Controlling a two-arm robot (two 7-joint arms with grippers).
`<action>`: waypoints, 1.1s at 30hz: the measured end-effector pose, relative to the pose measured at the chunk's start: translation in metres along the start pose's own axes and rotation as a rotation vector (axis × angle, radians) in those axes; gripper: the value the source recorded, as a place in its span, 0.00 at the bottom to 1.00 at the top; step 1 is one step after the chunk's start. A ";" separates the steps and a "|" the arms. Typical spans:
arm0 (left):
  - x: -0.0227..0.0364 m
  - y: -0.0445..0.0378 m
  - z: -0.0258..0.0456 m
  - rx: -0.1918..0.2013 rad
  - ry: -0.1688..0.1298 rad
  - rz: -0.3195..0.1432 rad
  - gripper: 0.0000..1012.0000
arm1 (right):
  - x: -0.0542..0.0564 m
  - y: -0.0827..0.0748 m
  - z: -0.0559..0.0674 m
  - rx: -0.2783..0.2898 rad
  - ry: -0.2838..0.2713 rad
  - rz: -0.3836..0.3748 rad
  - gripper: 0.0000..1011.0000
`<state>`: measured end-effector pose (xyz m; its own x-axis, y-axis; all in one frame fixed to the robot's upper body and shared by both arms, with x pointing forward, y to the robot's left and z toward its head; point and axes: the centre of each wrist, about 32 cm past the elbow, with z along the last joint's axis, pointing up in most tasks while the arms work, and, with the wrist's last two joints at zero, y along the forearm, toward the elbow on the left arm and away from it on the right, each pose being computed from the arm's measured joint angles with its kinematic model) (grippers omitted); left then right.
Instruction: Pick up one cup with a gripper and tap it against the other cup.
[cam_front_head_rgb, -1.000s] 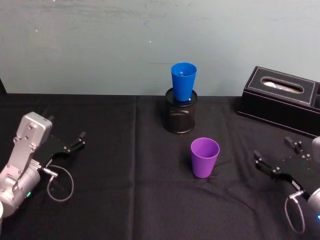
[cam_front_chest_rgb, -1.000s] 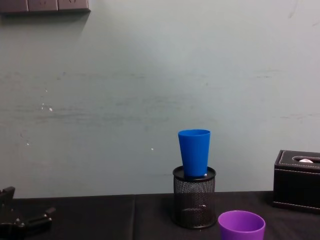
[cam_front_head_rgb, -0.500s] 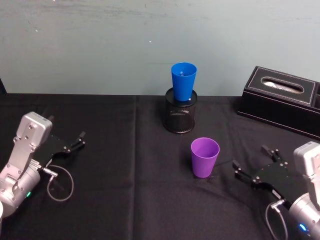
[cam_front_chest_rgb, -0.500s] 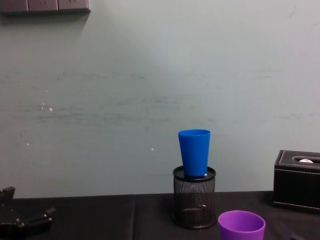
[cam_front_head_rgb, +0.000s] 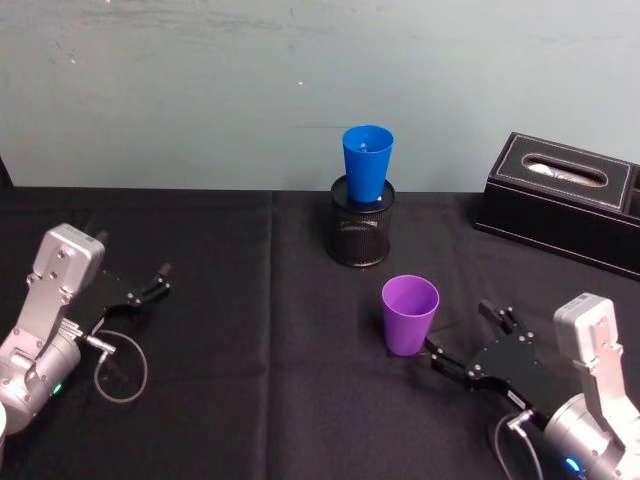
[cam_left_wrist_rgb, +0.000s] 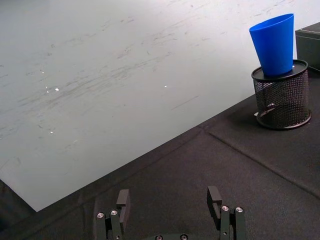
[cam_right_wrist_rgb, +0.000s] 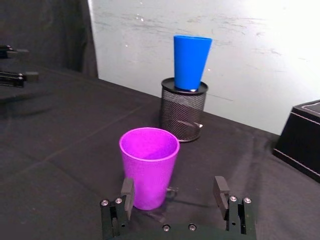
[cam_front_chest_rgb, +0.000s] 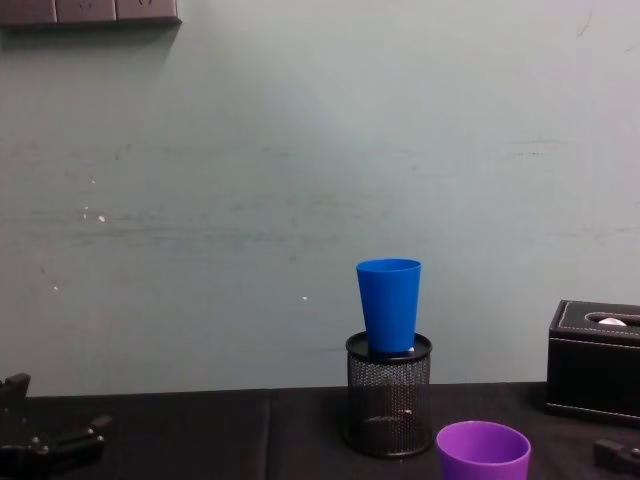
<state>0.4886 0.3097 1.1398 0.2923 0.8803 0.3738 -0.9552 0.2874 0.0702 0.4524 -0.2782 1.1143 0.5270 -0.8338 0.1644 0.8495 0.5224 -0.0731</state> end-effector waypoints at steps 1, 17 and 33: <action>0.0000 0.0000 0.0000 0.000 0.000 0.000 1.00 | -0.001 0.001 0.000 0.001 0.003 0.001 0.99; 0.0000 0.0000 0.0000 0.000 0.000 0.000 1.00 | -0.010 0.015 -0.001 0.003 0.034 0.013 0.99; 0.0000 0.0000 0.0000 0.000 0.000 0.000 1.00 | -0.016 0.034 -0.002 0.008 0.041 0.028 0.99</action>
<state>0.4886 0.3097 1.1398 0.2923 0.8803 0.3737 -0.9553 0.2873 0.0703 0.4729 -0.2479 1.1076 0.5512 -0.8253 0.1224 0.8343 0.5470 -0.0689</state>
